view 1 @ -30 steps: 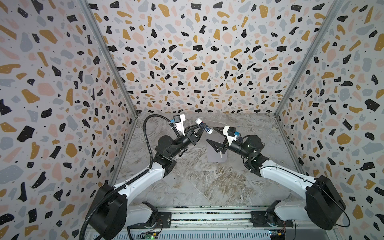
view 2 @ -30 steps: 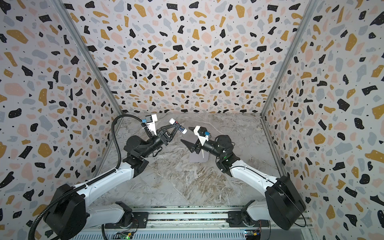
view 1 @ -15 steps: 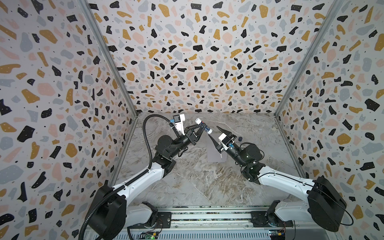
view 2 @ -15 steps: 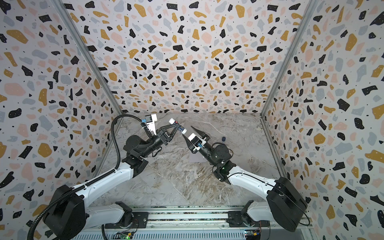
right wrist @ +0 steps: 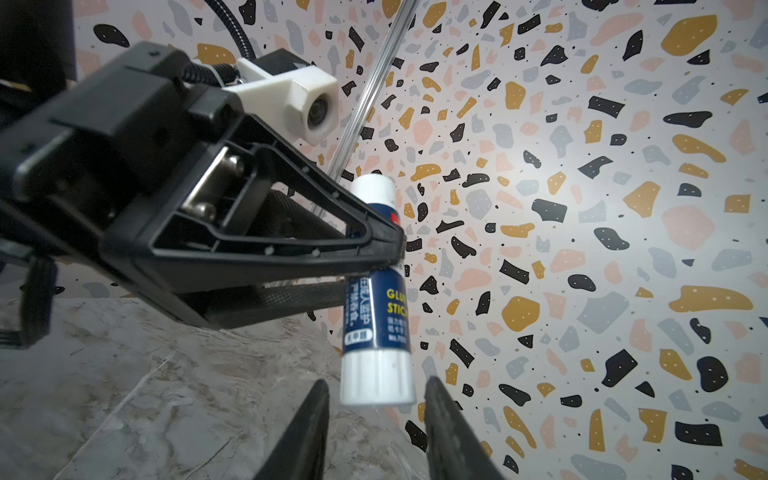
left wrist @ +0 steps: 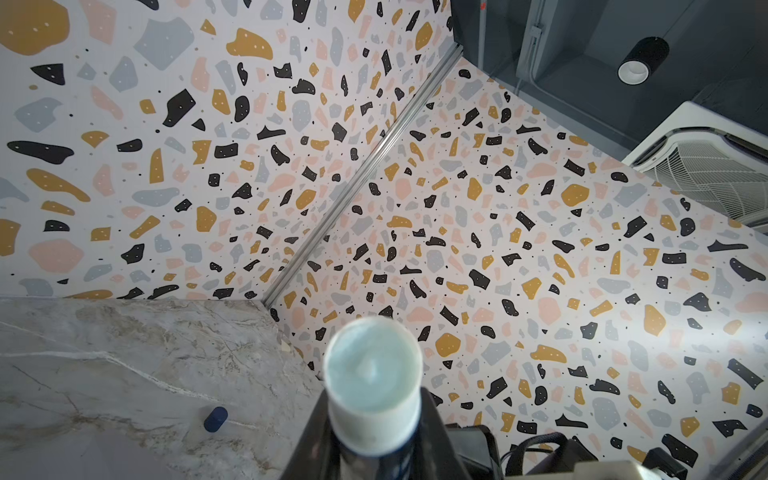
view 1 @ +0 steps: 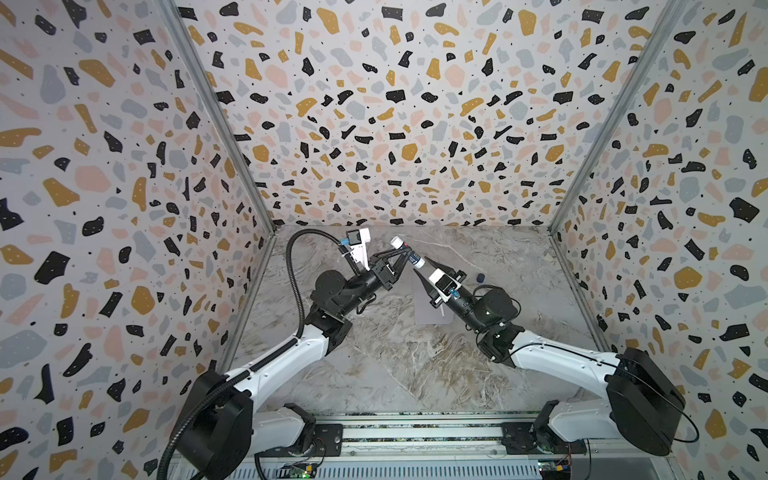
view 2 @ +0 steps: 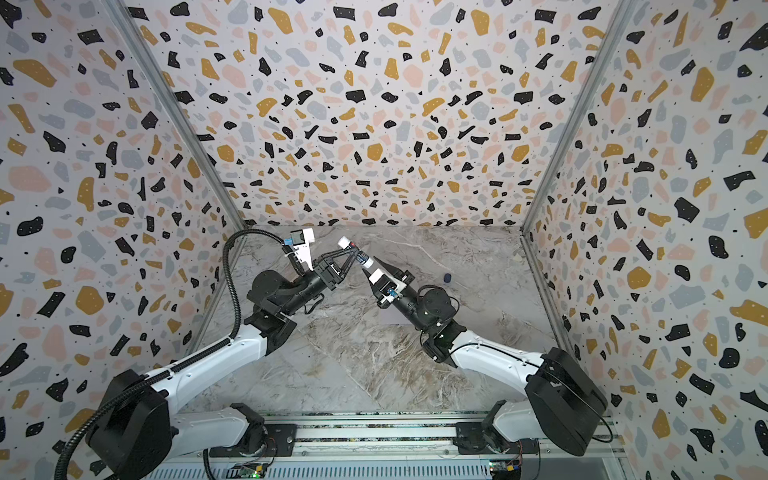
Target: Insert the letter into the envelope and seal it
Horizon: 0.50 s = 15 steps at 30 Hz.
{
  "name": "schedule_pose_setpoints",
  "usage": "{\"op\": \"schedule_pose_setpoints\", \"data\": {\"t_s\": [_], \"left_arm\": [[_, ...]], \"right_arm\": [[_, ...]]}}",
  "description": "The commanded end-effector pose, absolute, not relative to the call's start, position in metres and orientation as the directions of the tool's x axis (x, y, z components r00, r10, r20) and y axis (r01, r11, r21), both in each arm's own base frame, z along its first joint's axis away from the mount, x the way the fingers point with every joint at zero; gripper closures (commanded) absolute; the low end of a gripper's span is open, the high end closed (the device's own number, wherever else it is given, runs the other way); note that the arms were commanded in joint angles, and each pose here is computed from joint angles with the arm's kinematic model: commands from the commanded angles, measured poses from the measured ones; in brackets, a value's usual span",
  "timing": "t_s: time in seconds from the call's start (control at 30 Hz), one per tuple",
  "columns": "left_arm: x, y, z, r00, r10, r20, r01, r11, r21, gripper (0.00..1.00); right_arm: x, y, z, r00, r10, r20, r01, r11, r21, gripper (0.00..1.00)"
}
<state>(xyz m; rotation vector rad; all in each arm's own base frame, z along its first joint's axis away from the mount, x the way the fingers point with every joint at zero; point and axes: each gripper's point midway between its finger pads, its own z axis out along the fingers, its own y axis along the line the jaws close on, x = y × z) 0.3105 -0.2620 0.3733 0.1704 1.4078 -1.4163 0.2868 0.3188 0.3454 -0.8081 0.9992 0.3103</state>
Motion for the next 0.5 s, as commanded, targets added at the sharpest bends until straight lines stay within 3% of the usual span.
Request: {"op": "schedule_pose_setpoints", "data": {"t_s": [0.0,0.17,0.47], "left_arm": [[0.3003,-0.2591,0.4083,-0.349,-0.593,-0.726,0.784,0.24,-0.573,1.0],[0.3006,-0.2602,0.4073,-0.35,-0.591,-0.727,0.784,0.239,-0.572,1.0],[0.3,-0.2618,0.4067,-0.354,-0.586,-0.729,0.786,0.236,-0.571,1.0]], "right_arm": [[0.2843,0.3189,0.3757,0.569,-0.071,-0.819,-0.555,0.703,-0.446,0.62],[0.2847,0.3201,0.3759,0.568,-0.071,-0.82,-0.556,0.702,-0.445,0.63],[0.2857,0.3234,0.3746,0.549,-0.068,-0.833,-0.577,0.691,-0.436,0.82]]}}
